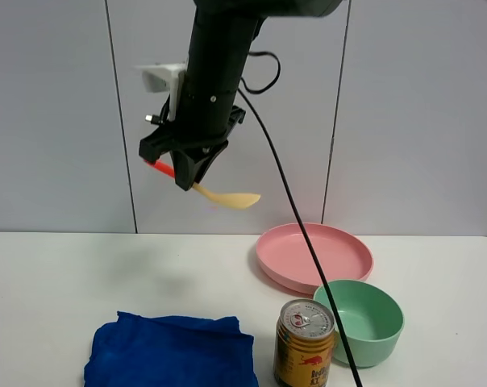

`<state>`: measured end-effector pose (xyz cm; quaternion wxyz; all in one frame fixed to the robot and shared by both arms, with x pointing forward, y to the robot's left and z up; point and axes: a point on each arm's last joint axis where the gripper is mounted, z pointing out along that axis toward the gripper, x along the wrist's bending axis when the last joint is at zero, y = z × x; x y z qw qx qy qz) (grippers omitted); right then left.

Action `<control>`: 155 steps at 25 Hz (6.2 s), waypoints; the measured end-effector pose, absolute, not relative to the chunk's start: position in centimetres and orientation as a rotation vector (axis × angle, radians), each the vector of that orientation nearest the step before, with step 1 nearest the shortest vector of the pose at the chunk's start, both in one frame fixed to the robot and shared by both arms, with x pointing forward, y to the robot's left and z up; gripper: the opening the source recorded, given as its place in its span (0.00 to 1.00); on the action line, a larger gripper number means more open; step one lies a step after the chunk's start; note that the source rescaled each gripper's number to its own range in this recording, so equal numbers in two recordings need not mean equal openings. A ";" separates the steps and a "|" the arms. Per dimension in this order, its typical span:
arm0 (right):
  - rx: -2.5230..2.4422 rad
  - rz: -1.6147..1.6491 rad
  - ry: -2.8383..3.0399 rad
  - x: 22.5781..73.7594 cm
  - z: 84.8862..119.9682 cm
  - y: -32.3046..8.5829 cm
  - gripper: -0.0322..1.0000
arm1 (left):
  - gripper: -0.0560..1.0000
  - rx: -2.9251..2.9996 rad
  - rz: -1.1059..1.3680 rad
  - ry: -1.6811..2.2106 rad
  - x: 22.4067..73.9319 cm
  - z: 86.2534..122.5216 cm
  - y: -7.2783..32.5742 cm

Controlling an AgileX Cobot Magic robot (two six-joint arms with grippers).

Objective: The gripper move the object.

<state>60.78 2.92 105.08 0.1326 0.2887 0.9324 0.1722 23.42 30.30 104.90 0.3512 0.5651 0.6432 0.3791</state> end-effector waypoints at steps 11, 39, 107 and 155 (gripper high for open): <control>1.135 0.602 2.328 59.3 114.0 -1.1 0.03 | 1.00 1.463 0.981 1.665 23.4 104.9 30.3; 1.785 0.251 2.016 51.2 111.2 -21.5 0.03 | 1.00 1.464 0.982 1.664 23.4 104.9 30.3; 2.076 0.523 1.662 68.6 90.1 -28.4 0.13 | 1.00 1.463 0.981 1.665 23.4 104.9 30.3; 1.686 0.907 1.559 27.3 112.9 -30.2 0.90 | 1.00 1.463 0.982 1.665 23.4 104.9 30.3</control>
